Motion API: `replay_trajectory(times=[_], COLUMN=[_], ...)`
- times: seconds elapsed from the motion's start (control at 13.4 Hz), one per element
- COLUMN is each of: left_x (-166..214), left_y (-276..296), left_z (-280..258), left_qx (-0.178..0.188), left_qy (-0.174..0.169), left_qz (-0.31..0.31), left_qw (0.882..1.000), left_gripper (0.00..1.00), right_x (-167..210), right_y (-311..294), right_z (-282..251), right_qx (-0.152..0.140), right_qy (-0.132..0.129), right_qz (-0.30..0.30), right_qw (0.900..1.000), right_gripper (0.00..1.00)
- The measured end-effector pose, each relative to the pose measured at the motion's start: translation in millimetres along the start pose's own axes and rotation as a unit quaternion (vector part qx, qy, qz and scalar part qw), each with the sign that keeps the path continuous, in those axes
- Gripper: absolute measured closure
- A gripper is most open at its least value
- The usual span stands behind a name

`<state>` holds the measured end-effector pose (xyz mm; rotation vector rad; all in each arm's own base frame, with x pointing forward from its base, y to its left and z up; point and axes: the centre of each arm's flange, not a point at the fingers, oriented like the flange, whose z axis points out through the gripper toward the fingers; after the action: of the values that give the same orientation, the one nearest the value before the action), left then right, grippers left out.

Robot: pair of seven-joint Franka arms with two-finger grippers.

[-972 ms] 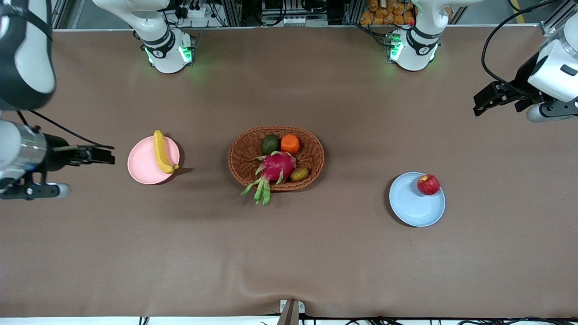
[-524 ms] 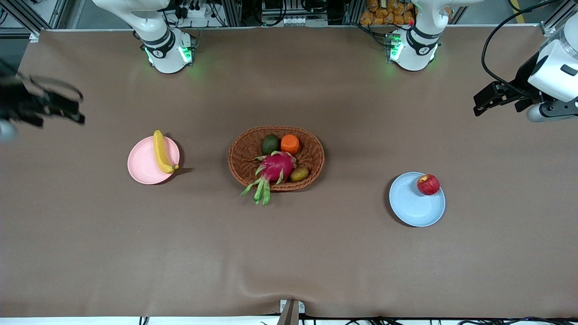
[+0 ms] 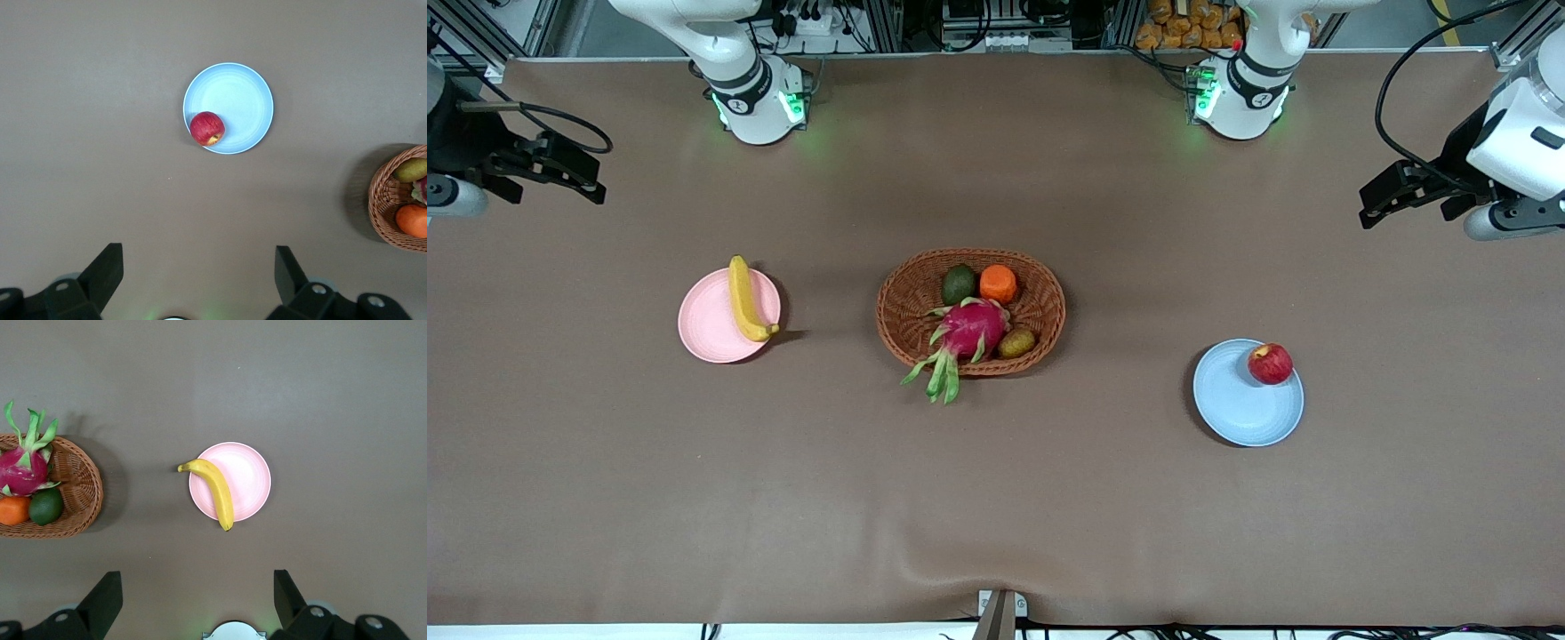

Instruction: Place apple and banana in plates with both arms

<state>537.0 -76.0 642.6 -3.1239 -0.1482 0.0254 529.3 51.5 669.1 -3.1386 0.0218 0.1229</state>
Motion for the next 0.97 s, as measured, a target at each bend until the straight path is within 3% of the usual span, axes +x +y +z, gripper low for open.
replay_trajectory(times=[0.3, 0.97], left_x=[0.0, -3.8], left_y=[0.0, -5.4], left_z=[0.0, -5.5], left_qx=[0.0, 0.001], left_qy=[0.0, -0.003], left_qz=[0.0, -0.004], left_qw=[1.0, 1.0], left_gripper=[0.0, 0.0], right_x=[-2.2, -6.0], right_y=[3.6, 5.0], right_z=[5.2, 1.8], right_qx=[-0.001, 0.002], right_qy=[-0.004, 0.014], right_qz=[0.004, 0.006], right_qw=[1.0, 1.0], right_gripper=[0.0, 0.0])
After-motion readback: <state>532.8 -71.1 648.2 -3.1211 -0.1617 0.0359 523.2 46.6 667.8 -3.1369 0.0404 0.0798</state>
